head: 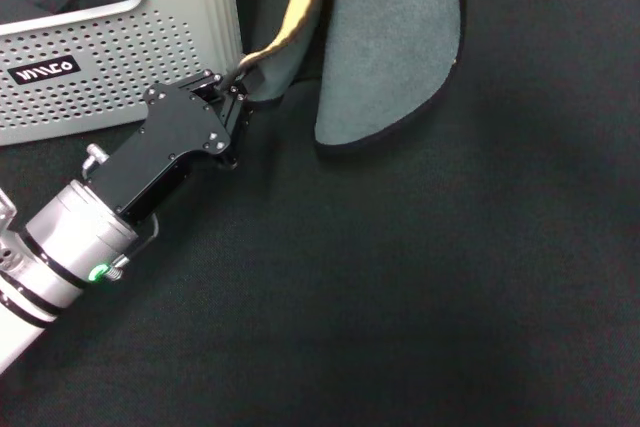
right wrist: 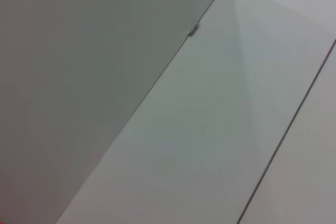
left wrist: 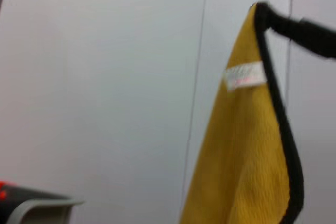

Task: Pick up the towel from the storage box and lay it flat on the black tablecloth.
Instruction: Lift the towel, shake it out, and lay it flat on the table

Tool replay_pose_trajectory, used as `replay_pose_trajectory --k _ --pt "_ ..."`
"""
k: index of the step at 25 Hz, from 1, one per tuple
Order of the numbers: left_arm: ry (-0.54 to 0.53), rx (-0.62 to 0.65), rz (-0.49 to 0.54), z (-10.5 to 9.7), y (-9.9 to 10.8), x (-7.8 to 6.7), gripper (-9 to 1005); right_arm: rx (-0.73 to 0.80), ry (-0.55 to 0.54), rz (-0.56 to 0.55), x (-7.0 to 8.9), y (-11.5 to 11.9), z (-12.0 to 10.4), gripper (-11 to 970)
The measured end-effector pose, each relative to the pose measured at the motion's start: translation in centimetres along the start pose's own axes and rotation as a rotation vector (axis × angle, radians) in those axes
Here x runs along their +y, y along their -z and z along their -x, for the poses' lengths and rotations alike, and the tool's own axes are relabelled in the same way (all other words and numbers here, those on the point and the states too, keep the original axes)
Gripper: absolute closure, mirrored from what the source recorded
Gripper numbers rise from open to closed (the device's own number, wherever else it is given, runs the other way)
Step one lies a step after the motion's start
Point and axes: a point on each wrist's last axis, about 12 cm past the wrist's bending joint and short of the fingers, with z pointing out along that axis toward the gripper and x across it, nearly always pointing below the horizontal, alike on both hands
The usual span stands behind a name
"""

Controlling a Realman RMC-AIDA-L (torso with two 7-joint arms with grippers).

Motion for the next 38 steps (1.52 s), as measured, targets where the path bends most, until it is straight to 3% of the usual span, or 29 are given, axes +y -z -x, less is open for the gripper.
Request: replay_pose_trajectory --k 6,13,22,25,31,38 --pt "0.053 -0.070 -0.079 0.9 0.3 -0.7 980 0.045 -0.037 0.002 0.7 1.3 -0.2 942" --pt "0.151 -0.084 -0.252 2.5 0.1 -1.1 979 0.108 -0.077 0.001 1.8 4.4 0.0 941" --pt "0.237 -0.038 -0.379 5.0 2.5 -1.1 980 0.160 -0.130 0.031 3.8 8.1 0.1 941" --pt "0.263 -0.033 -0.390 5.9 4.1 -1.3 980 0.160 -0.191 0.083 4.7 10.4 0.3 941" --pt "0.306 -0.017 -0.488 7.5 4.7 -2.6 982 0.181 -0.252 0.158 5.6 14.8 2.0 941" --pt "0.416 0.026 -0.562 8.2 5.3 -3.6 982 0.171 -0.410 0.312 4.5 18.7 3.2 941"
